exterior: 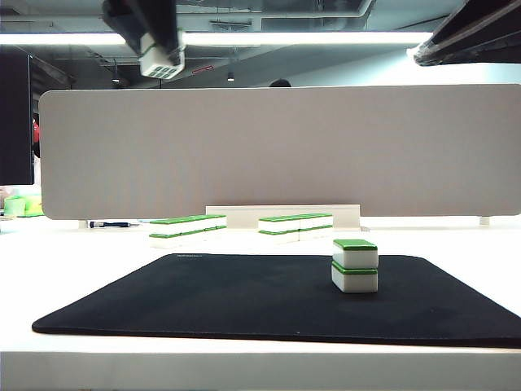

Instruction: Take a mahjong tile from the mahjong wall and then place it on the table close to you.

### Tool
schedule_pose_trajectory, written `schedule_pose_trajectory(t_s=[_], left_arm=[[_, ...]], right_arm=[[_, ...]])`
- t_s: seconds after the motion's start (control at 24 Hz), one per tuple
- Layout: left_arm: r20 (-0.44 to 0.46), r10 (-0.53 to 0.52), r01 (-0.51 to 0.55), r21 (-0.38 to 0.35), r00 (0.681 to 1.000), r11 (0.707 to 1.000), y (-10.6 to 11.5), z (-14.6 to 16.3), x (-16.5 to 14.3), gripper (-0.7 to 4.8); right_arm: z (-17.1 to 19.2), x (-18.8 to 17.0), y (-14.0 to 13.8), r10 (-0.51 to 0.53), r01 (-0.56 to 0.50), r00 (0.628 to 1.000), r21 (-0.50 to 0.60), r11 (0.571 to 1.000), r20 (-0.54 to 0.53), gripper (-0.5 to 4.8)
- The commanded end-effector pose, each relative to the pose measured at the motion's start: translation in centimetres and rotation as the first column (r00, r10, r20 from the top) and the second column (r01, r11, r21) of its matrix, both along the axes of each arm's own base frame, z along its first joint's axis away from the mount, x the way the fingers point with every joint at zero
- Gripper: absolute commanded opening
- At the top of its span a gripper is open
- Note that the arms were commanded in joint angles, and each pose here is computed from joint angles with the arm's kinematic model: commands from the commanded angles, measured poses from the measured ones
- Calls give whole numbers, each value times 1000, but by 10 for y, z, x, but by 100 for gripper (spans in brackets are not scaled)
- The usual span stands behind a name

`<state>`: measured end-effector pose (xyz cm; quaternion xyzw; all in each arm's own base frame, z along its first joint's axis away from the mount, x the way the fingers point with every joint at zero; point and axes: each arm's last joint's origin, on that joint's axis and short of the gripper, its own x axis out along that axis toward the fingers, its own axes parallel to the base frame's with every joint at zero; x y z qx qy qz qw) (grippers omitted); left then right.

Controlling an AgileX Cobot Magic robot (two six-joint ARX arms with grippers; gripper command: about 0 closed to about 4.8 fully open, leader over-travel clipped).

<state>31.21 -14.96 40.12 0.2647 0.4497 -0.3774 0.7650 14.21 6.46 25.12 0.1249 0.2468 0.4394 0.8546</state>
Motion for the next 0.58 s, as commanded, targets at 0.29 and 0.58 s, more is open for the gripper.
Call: schedule_pose_trajectory(t_s=[0.29, 0.58], left_arm=[[52, -91, 99, -179, 994, 979, -27, -10, 22, 169], [-44, -94, 87, -146, 995, 986, -42, -44, 40, 169]], right_arm=[[2, 0, 0, 0, 0, 1000, 5, 1000, 16, -1], [2, 0, 0, 0, 0, 1000, 5, 1000, 16, -1]])
